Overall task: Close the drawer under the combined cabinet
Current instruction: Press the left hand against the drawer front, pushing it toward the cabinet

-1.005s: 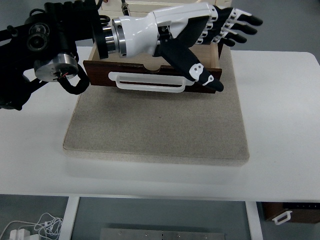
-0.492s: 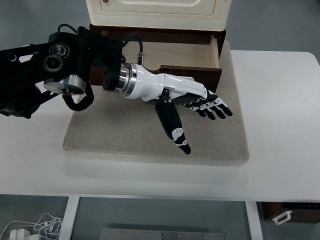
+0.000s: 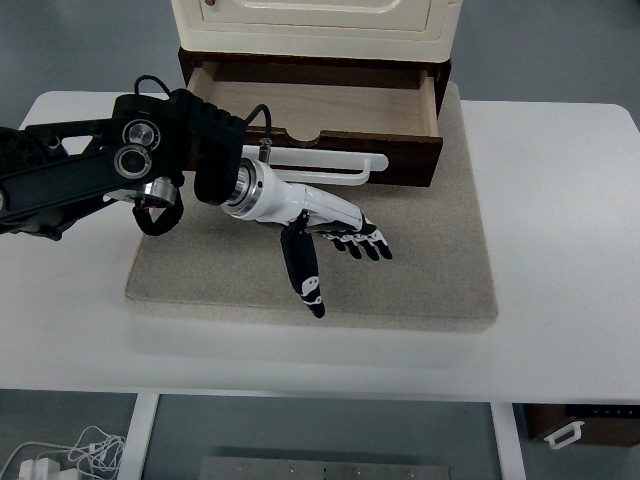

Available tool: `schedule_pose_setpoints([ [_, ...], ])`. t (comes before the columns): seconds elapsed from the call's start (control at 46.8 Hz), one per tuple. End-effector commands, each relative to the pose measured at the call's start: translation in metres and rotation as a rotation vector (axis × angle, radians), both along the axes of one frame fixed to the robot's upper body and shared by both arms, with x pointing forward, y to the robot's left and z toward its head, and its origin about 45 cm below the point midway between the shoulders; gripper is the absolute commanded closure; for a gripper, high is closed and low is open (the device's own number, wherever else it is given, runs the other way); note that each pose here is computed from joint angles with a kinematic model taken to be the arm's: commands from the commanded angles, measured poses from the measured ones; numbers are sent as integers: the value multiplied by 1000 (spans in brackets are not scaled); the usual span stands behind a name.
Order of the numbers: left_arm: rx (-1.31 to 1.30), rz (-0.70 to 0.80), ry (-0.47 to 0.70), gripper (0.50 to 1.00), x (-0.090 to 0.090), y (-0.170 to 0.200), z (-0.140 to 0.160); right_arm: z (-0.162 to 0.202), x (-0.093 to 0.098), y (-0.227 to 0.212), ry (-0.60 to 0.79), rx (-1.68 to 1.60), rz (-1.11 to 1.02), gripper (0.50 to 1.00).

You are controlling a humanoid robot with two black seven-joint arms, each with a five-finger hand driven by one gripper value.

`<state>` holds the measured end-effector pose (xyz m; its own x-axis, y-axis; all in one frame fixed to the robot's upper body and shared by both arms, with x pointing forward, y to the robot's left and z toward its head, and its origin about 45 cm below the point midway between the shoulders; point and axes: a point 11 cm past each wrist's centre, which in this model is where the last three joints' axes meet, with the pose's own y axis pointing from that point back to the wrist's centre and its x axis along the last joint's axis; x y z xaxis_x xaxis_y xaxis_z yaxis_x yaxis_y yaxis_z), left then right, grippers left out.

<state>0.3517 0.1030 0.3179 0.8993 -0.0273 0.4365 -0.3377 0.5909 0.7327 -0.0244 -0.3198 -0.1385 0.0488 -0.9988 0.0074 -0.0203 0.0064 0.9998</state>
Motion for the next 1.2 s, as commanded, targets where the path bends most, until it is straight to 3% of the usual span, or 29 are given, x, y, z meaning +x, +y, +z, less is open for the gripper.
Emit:
schedule_pose_setpoints([
  [0.0,16,40,-3,504,11,7,-1,0,0,0,0,0,0,548],
  [0.128,24,95,-2,504,26,18,-2,0,0,0,0,0,0,548],
  [0.556,39,70,-3,504,29,12,-2,0,0,0,0,0,0,548],
  [0.856,35,55,-46,504,41,-10,13,0,0,0,0,0,0,548],
  [1.176,54,118,-47,504,60,6,16,0,0,0,0,0,0,548],
])
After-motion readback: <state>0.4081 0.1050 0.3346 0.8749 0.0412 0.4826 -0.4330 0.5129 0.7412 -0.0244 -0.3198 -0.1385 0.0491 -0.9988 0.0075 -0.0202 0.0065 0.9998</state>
